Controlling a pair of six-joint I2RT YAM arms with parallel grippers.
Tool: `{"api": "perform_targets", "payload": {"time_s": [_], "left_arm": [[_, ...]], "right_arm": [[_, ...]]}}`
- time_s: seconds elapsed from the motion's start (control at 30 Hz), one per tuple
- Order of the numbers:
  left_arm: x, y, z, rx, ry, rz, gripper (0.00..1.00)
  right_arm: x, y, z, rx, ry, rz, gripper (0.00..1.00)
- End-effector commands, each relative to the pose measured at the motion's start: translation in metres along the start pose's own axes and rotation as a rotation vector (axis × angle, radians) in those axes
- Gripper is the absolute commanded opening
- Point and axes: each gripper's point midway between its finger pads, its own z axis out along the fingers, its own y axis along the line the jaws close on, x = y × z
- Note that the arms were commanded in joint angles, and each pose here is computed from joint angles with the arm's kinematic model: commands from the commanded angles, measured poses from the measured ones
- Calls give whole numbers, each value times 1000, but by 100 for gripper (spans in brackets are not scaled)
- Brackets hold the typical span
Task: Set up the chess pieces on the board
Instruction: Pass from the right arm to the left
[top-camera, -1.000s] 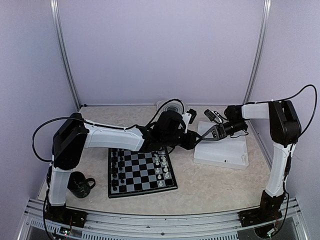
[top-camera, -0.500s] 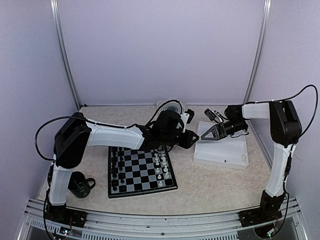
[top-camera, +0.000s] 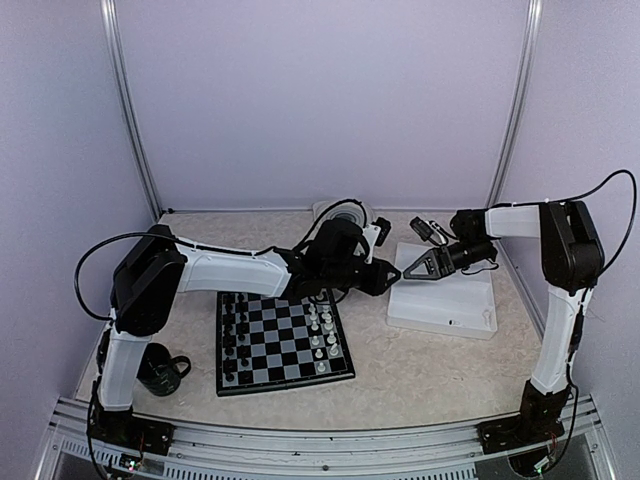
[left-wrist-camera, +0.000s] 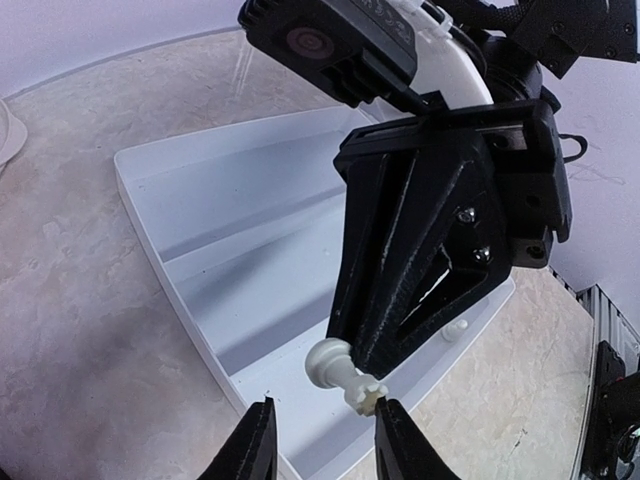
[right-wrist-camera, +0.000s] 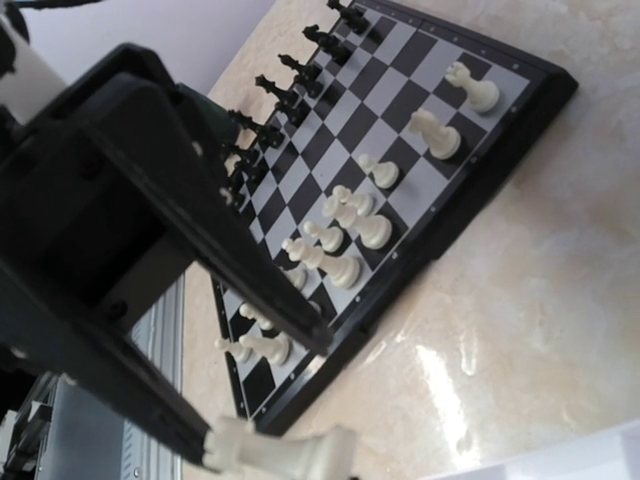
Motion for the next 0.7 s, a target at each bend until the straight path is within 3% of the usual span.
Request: {"api": "perform_targets", "payload": {"time_s": [0.0, 0.67], "left_arm": [[-10, -6, 4, 25, -28, 2, 37], [-17, -17, 2, 55, -46, 40, 42]], "right_arm": [[-6, 16, -2, -32, -20, -12, 8], [-5, 13, -1, -27, -18, -3, 8]]}}
